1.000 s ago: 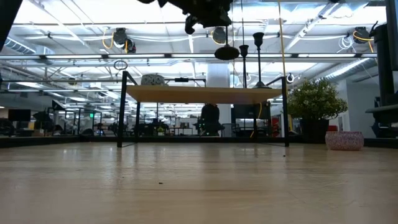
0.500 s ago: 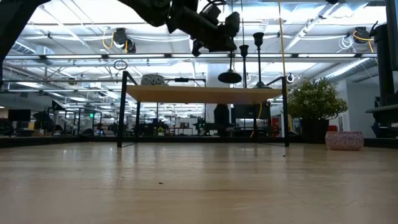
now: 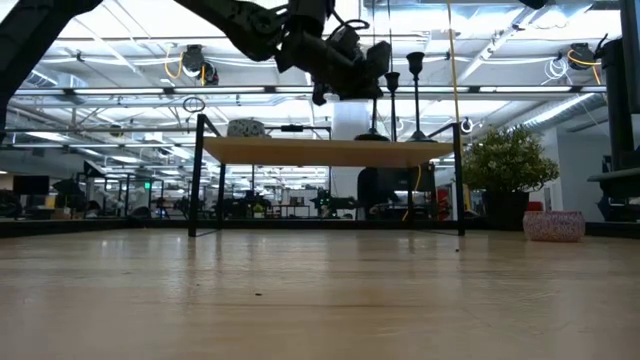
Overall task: Pick & Place candle stick holders
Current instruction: Put the black candle holder on the shelf
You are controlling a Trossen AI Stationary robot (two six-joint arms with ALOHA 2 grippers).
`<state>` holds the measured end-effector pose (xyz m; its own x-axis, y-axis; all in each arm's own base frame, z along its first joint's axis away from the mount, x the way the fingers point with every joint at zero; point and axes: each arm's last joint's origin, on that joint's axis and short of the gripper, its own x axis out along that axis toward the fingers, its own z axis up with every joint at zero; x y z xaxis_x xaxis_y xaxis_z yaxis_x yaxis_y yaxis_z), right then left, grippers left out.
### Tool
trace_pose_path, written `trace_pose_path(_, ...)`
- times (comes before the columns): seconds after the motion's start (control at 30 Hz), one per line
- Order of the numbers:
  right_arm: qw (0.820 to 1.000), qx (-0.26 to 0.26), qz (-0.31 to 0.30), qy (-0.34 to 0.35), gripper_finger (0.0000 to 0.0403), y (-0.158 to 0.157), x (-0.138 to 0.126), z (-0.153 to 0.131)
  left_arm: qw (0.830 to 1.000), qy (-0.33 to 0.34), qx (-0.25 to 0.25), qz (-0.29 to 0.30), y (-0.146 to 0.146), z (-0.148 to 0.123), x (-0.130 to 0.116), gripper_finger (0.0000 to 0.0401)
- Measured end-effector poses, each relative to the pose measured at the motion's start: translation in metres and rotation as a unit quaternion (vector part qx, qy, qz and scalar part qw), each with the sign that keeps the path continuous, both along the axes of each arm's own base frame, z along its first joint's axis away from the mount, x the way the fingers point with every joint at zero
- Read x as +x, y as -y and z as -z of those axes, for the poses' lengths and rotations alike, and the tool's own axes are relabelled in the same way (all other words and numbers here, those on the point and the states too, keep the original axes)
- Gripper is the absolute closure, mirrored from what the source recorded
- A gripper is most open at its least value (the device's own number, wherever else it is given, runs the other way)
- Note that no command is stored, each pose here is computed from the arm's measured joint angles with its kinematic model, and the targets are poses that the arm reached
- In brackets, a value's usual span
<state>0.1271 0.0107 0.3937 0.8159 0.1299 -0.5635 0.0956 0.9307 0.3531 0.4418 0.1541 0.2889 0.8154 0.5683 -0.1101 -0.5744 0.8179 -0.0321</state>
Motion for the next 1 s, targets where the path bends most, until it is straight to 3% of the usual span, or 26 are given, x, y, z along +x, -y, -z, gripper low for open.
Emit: trace_pose_path(1.0,1.000,-0.018,0.001,0.002,0.0403,0.0006,-0.0001,0.0001,0.999,-0.012,-0.029,0.014,-0.0026,0.0089,0.0008,0.0384)
